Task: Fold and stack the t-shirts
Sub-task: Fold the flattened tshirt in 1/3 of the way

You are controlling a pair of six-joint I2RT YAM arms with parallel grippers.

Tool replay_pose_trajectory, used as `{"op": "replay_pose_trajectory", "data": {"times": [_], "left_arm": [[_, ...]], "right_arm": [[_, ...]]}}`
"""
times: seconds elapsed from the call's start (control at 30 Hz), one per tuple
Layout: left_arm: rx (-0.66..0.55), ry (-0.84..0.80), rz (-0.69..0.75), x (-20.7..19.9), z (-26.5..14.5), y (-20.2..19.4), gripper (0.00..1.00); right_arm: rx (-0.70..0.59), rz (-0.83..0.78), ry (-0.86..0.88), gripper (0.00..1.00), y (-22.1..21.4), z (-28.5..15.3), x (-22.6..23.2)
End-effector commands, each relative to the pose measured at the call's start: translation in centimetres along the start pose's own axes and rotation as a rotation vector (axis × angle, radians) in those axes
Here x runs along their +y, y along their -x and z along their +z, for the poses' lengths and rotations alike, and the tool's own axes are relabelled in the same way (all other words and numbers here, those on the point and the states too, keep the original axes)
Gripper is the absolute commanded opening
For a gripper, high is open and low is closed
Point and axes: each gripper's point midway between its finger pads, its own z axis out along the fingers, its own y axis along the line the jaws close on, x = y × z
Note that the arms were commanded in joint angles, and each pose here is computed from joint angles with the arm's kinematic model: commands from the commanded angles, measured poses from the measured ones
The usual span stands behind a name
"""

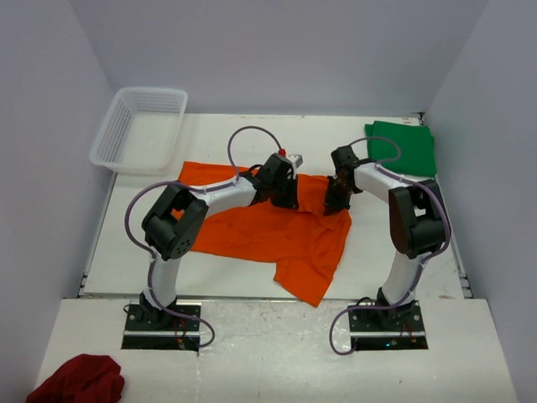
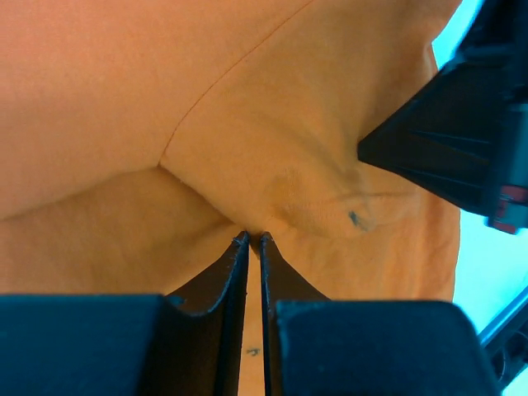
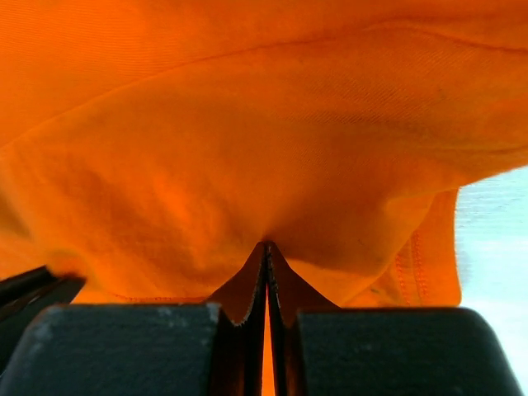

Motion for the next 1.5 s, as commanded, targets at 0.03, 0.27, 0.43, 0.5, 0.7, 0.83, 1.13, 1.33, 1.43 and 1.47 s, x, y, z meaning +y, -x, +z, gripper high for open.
{"op": "replay_pose_trajectory", "data": {"times": [0.03,0.27,0.43,0.5,0.7,0.83,1.13,1.33,1.43,1.47], "left_arm": [[-0.025,0.031,0.005,-0.2,-2.0,0.5,0.10],[0.018,0.159,-0.010,3.1,-1.7,-2.0,0.06],[0.039,0.168,-0.024,4.0,-1.6,-3.9,0.00],[0.036,0.120,-0.015,3.1,-1.8,-3.8,0.01],[-0.060,-0.041,0.033,-1.8,-4.3,-1.0,0.24],[-0.063,-0.082,0.047,-3.2,-4.1,-0.6,0.27],[-0.010,-0.081,0.053,-3.0,0.0,-1.0,0.29],[0.002,-0.020,0.066,-1.8,1.5,-0.8,0.49],[0.004,-0.015,0.070,-1.7,1.7,-0.7,0.55],[-0.001,-0.016,0.071,-1.8,1.7,-0.5,0.57]], "right_arm": [[0.009,0.044,-0.014,0.00,-0.1,0.0,0.4],[0.001,0.094,-0.018,0.00,-1.0,-0.4,0.0],[0.006,0.103,-0.020,0.00,-1.4,-0.2,-0.1],[0.014,0.099,-0.027,0.00,-1.6,0.1,-0.1],[0.013,0.099,-0.030,0.00,-1.5,0.2,-0.1],[0.016,0.095,-0.034,0.00,-1.6,0.1,-0.1],[0.014,0.076,-0.028,0.00,-1.5,0.1,0.0],[0.023,0.066,-0.023,0.00,-1.7,0.3,0.0],[0.025,0.068,-0.023,0.00,-1.7,0.5,0.0],[0.030,0.066,-0.021,0.00,-1.9,0.5,0.0]]}}
